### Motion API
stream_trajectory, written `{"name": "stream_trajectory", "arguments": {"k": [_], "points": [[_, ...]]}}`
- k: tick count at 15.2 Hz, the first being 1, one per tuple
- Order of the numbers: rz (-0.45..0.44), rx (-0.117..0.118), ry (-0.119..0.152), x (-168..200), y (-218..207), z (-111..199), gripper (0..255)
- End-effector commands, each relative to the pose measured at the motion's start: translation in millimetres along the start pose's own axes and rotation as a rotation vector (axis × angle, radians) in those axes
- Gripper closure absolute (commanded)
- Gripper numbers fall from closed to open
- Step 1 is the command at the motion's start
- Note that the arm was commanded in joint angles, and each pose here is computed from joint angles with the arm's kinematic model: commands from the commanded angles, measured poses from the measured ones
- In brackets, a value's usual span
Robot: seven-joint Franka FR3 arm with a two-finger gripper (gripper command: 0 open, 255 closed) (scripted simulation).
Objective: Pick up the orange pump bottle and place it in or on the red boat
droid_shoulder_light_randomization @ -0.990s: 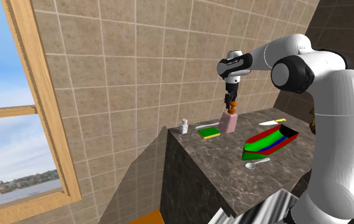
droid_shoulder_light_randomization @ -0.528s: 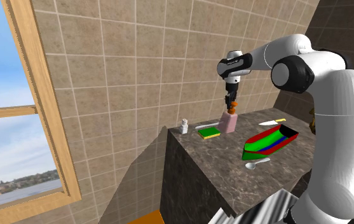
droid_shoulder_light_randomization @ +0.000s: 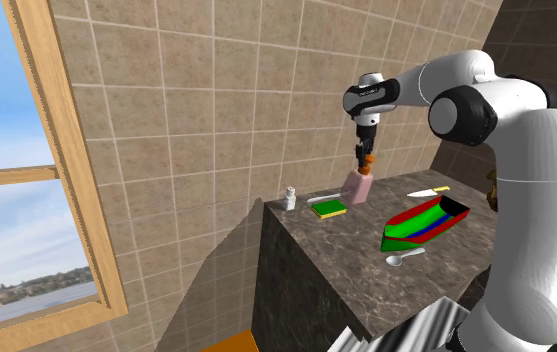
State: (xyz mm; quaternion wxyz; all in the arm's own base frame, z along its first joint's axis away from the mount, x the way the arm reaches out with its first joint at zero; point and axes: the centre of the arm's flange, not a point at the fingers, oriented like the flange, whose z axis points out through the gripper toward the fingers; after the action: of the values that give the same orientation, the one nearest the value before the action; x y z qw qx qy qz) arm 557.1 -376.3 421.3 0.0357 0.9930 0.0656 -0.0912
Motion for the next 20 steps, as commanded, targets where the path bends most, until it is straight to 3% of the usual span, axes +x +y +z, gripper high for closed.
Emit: {"name": "stream_trajectory", "arguments": {"k": [1,20], "points": [[0.0,0.0,0.0,-2,1,-10,255],[0.0,0.0,0.0,-21,7,-108,255]]}}
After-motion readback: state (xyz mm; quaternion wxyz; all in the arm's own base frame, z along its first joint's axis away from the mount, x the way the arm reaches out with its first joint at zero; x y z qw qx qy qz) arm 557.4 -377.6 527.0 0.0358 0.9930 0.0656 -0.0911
